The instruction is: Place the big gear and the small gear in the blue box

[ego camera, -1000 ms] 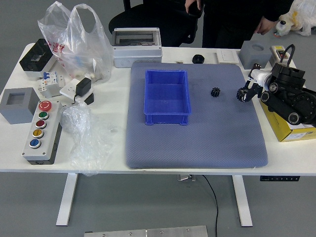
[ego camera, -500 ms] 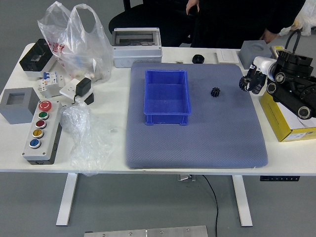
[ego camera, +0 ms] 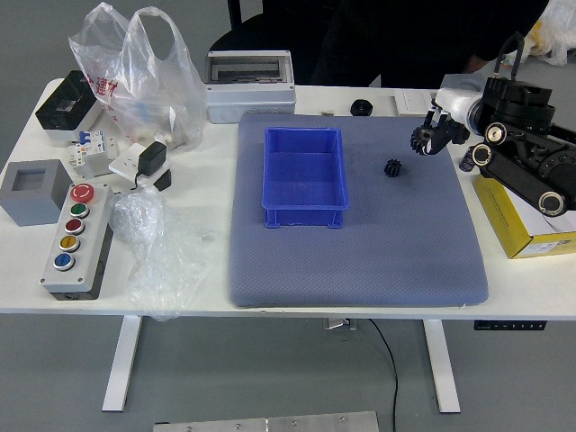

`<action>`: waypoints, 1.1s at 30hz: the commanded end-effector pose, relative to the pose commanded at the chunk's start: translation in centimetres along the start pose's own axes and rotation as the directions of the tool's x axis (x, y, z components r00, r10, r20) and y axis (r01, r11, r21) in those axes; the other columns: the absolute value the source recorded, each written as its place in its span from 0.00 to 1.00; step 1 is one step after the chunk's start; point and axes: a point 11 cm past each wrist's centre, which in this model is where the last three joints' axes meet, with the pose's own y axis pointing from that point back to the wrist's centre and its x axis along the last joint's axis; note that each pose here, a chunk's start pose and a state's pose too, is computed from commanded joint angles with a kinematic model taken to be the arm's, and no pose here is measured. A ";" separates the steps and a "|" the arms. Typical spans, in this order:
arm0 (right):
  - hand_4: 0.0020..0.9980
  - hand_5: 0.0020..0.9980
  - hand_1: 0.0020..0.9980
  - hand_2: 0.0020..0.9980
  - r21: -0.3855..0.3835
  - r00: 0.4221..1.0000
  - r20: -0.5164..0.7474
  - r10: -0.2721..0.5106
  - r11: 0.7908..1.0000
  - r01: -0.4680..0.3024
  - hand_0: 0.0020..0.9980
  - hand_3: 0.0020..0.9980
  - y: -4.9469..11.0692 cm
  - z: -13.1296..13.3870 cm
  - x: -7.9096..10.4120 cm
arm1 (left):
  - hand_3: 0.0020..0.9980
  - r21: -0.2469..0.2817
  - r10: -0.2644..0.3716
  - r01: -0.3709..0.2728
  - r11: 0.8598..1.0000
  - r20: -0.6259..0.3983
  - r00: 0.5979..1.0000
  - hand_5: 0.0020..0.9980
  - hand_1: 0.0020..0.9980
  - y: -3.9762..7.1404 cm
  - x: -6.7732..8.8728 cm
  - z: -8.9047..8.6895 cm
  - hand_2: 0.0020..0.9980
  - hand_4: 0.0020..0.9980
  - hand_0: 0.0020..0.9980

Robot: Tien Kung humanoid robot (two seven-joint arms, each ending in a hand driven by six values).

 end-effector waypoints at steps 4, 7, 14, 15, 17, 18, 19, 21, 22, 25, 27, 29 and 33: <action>0.62 0.00 0.30 0.40 0.034 1.000 -0.020 0.008 0.999 -0.007 0.36 0.56 0.8 -1.5 0.3 | 0.87 0.004 0.002 -0.002 1.000 0.000 1.000 0.36 0.89 0.0 0.1 -0.2 0.89 0.67 0.90; 0.62 0.00 0.30 0.40 0.064 0.999 -0.031 0.013 0.998 -0.011 0.37 0.56 1.3 -2.8 0.3 | 0.87 0.007 0.002 -0.002 1.000 0.000 1.000 0.36 0.89 0.0 0.1 -0.4 0.89 0.67 0.90; 0.62 0.00 0.30 0.40 0.133 0.999 -0.047 0.015 0.991 -0.008 0.37 0.56 2.3 -5.7 0.0 | 0.87 0.009 0.001 -0.001 1.000 0.003 1.000 0.36 0.89 0.0 0.1 -0.4 0.89 0.67 0.90; 0.62 0.00 0.30 0.40 0.139 0.999 -0.048 0.015 0.990 -0.008 0.37 0.56 2.3 -6.1 0.0 | 0.87 0.010 0.001 -0.001 1.000 0.003 1.000 0.36 0.89 0.0 0.0 -0.5 0.89 0.67 0.90; 0.61 0.00 0.31 0.40 0.153 0.999 -0.048 0.014 0.988 -0.007 0.36 0.56 2.4 -6.7 -0.1 | 0.87 0.012 0.001 -0.001 1.000 0.004 1.000 0.35 0.89 0.0 0.0 -0.5 0.89 0.67 0.90; 0.61 0.00 0.31 0.40 0.157 0.999 -0.047 0.014 0.988 -0.007 0.36 0.56 2.4 -7.0 -0.1 | 0.87 0.013 0.000 0.000 1.000 0.005 1.000 0.35 0.89 0.0 0.0 -0.6 0.89 0.67 0.90; 0.61 0.00 0.31 0.40 0.162 0.999 -0.046 0.014 0.987 -0.006 0.36 0.56 2.4 -7.2 -0.1 | 0.87 0.013 0.000 0.000 1.000 0.006 1.000 0.35 0.89 0.0 0.0 -0.6 0.89 0.67 0.90; 0.61 0.00 0.31 0.40 0.172 0.999 -0.041 0.012 0.985 -0.005 0.36 0.56 2.3 -7.8 -0.2 | 0.87 0.013 0.000 0.000 1.000 0.008 1.000 0.35 0.89 0.0 0.0 -0.5 0.89 0.67 0.90; 0.61 0.00 0.31 0.40 0.176 0.999 -0.039 0.011 0.984 -0.004 0.36 0.56 2.3 -8.0 -0.2 | 0.87 0.012 -0.001 0.001 1.000 0.009 1.000 0.35 0.89 0.0 0.0 -0.5 0.89 0.67 0.90; 0.61 0.00 0.31 0.40 0.189 1.000 -0.030 0.006 0.982 0.000 0.36 0.56 2.1 -8.7 -0.3 | 0.87 0.010 -0.003 0.002 1.000 0.012 1.000 0.36 0.89 0.0 -0.1 -0.3 0.89 0.67 0.90; 0.61 0.00 0.31 0.40 0.198 1.000 -0.023 0.004 0.980 0.001 0.36 0.56 1.9 -9.2 -0.3 | 0.87 0.008 -0.004 0.004 1.000 0.014 1.000 0.36 0.89 -0.1 -0.2 -0.1 0.89 0.67 0.90; 0.61 0.01 0.31 0.40 0.205 1.000 -0.014 0.002 0.979 0.001 0.37 0.56 1.8 -9.7 -0.3 | 0.87 0.008 -0.005 0.005 1.000 0.016 1.000 0.36 0.89 -0.1 -0.3 -0.1 0.89 0.67 0.90; 0.61 0.01 0.31 0.40 0.219 1.000 0.008 -0.005 0.976 0.004 0.37 0.56 1.5 -10.7 -0.4 | 0.87 0.006 -0.009 0.009 1.000 0.019 1.000 0.36 0.89 -0.2 -0.5 0.1 0.89 0.67 0.90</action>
